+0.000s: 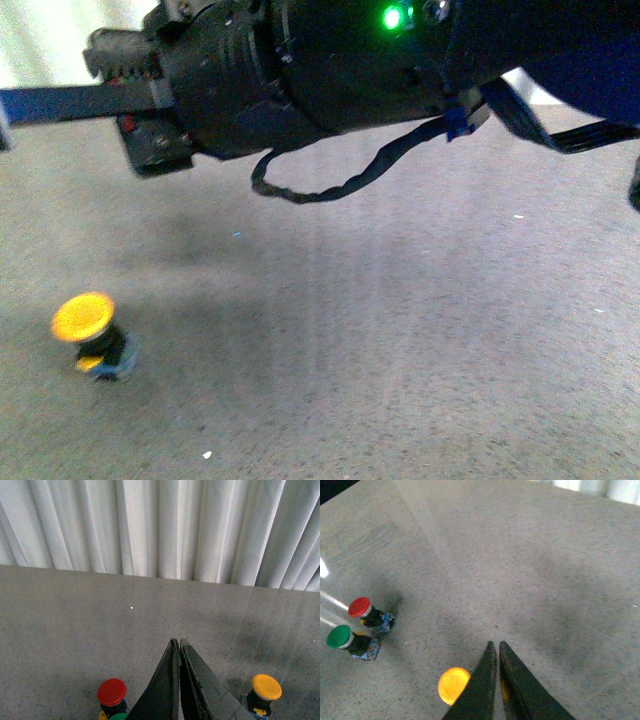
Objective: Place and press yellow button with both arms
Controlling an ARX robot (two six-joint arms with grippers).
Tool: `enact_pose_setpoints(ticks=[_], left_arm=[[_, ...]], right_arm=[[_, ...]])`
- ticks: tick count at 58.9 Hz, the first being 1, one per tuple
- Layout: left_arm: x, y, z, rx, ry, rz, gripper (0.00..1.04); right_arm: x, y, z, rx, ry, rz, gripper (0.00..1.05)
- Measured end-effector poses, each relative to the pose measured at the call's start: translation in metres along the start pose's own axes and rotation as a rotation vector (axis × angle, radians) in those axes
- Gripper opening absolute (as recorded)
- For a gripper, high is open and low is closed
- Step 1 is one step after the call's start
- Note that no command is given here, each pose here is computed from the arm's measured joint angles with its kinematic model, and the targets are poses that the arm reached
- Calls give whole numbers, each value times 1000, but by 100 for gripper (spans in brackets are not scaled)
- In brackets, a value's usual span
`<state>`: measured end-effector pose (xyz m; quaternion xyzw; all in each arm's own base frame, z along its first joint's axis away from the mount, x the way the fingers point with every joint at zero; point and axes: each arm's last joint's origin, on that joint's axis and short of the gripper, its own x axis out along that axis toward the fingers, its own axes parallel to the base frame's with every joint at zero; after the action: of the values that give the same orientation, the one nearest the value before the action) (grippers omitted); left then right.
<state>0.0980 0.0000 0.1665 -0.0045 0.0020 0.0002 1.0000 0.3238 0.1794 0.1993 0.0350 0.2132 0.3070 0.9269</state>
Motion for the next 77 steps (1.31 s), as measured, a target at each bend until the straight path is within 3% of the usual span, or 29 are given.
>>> enact_pose_setpoints(ticks=[7,11,13,16,21,34,61,77], left_arm=[[0,0,0,0,0,0,1],[0,0,0,0,0,-2,1],[0,0,0,0,0,-1,1],[0,0,0,1,0,-1,1],[0,0,0,1,0,0,1],[0,0,0,1,0,0,1],[0,0,0,1,0,0,1],[0,0,0,1,0,0,1]], right_arm=[[-31,-11,-16,12,1,-61,30],[-46,-22,-19,-56,-265,-402,15],[-55,-25,-20,-55,-336,-495,10],[-74,-30,-26,-57,-406,-559,1],[-110,-42,-39,-50,-454,-632,1],[-150,-51,-72,-63,-422,-630,1],[-198,-51,-112,-63,-421,-625,1],[-219,-53,-118,-61,-426,-632,1]])
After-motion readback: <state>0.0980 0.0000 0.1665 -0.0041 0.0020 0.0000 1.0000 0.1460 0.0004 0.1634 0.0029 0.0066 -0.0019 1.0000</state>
